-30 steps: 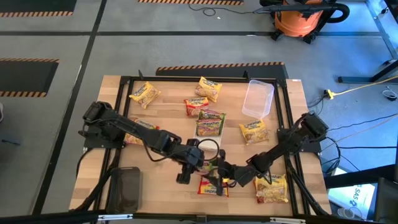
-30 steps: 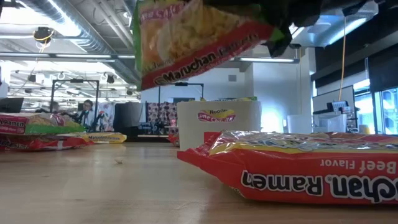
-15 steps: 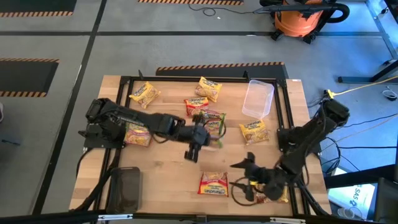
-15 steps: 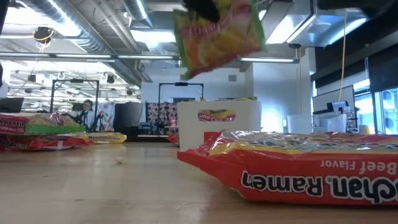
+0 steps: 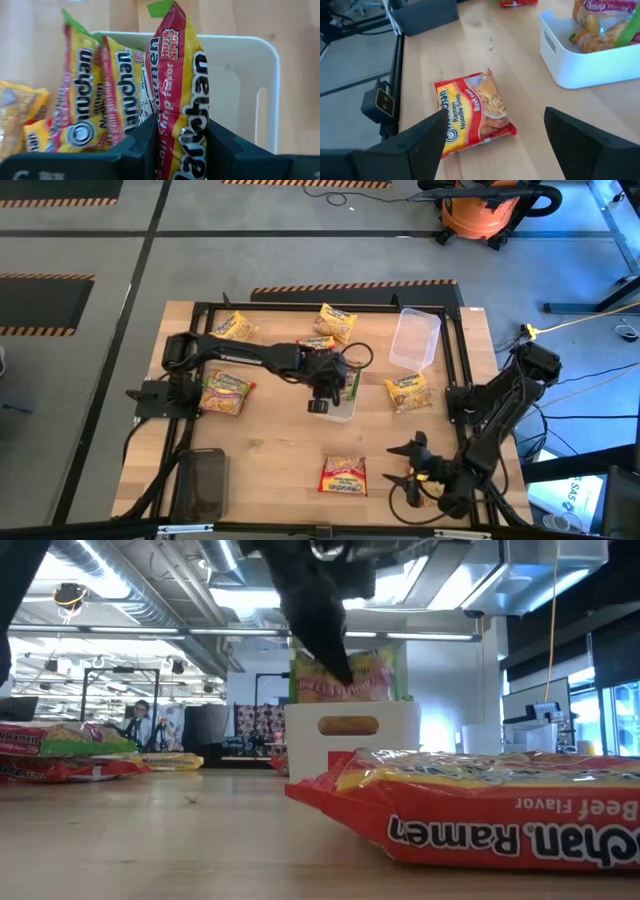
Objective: Sort Maruchan noodles
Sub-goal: Put the green noodle pack into the white bin
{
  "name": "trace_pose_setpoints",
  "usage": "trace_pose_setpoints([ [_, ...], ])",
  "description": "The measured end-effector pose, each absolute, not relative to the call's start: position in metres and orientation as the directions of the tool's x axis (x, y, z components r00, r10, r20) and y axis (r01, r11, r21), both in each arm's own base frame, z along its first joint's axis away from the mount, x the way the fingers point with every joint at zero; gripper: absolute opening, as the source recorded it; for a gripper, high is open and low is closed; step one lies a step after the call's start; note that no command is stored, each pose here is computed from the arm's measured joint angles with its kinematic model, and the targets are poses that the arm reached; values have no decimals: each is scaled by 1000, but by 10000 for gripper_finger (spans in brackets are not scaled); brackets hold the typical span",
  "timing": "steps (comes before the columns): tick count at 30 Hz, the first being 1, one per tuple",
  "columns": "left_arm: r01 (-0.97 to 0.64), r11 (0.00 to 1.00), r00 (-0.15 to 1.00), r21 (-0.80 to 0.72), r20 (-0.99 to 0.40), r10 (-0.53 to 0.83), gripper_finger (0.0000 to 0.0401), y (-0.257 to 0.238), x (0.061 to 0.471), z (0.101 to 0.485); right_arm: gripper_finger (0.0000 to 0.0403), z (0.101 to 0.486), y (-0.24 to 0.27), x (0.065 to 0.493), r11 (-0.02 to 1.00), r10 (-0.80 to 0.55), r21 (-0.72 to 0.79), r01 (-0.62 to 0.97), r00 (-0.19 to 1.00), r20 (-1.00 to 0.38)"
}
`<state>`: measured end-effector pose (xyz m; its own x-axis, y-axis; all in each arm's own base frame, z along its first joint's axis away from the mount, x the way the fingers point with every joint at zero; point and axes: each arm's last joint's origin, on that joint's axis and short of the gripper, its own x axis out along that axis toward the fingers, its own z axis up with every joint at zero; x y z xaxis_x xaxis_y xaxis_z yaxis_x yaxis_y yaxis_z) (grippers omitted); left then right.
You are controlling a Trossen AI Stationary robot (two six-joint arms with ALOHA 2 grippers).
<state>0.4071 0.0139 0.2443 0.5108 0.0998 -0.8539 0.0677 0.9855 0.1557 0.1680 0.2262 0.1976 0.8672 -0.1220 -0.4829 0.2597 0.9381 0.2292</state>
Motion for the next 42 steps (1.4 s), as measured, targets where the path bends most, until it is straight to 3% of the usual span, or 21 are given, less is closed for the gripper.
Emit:
trace_pose_setpoints([
  [8, 94, 989, 504, 111, -862, 49, 119, 12, 419, 224, 307, 195, 225, 167, 939, -130, 221, 264, 866, -483],
  [20, 62, 993, 494, 100, -867, 57, 206, 11, 419, 224, 307, 195, 224, 167, 941, -131, 215, 262, 865, -484],
  [32, 40, 998, 549, 55, -835, 24, 206, 9, 403, 271, 307, 195, 225, 167, 948, -125, 199, 250, 863, -490],
  [42, 53, 990, 470, 131, -878, 91, 206, 3, 411, 235, 307, 194, 224, 167, 950, -132, 188, 251, 863, -487],
])
